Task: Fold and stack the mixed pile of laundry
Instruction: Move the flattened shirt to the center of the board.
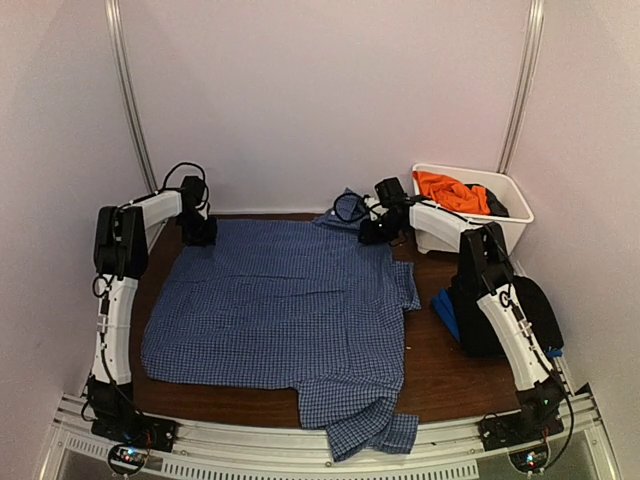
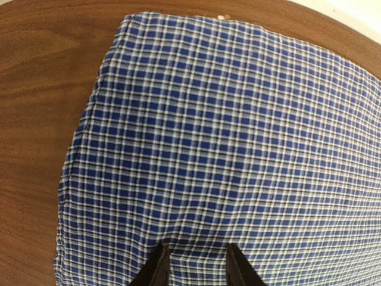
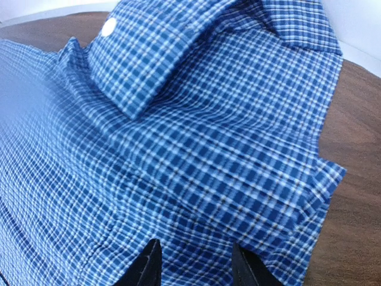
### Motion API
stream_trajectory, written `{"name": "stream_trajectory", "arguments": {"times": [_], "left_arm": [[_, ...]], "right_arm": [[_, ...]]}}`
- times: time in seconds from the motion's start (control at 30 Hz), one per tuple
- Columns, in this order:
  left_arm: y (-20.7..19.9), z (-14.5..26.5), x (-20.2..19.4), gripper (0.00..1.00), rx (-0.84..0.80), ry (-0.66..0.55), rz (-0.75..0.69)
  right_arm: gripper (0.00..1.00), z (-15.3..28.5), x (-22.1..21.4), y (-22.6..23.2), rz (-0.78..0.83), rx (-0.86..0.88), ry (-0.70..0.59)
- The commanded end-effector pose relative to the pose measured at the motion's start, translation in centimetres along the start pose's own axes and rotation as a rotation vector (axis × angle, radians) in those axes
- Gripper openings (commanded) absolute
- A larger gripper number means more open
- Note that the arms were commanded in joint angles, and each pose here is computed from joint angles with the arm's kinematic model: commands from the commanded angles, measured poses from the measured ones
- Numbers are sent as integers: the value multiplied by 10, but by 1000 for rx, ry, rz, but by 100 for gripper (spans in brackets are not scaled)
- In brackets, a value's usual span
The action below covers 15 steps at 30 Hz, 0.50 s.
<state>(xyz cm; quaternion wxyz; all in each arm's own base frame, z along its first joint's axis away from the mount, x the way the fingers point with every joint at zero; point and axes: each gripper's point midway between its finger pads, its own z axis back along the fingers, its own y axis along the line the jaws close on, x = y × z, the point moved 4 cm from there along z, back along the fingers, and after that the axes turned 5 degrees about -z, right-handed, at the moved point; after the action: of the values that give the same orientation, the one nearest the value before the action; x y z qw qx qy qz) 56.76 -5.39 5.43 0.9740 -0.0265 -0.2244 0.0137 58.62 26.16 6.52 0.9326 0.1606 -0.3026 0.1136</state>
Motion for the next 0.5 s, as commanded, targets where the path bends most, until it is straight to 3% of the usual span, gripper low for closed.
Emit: {"name": "stream_trajectory", "arguments": {"times": [0.0, 0.1, 0.17, 0.23, 0.37, 0.47], "left_arm": [[-2, -19, -17, 37, -44, 87, 6], [-7, 22, 3, 49, -60, -27, 18], [-14, 75, 15, 59, -79, -137, 26], [-15, 110, 7, 63, -86, -178, 40], [-18, 149, -31, 64, -106, -192, 46], [-23, 157, -68, 65, -94, -158, 18]], "right_arm": [[42, 3, 20, -29, -82, 21, -59], [45, 35, 45, -16, -67, 83, -117], [48, 73, 61, 3, -37, 111, -150], [49, 106, 59, 25, -5, 139, -153], [51, 148, 12, 53, 17, 165, -114], [50, 151, -45, 58, 6, 165, -22]]}}
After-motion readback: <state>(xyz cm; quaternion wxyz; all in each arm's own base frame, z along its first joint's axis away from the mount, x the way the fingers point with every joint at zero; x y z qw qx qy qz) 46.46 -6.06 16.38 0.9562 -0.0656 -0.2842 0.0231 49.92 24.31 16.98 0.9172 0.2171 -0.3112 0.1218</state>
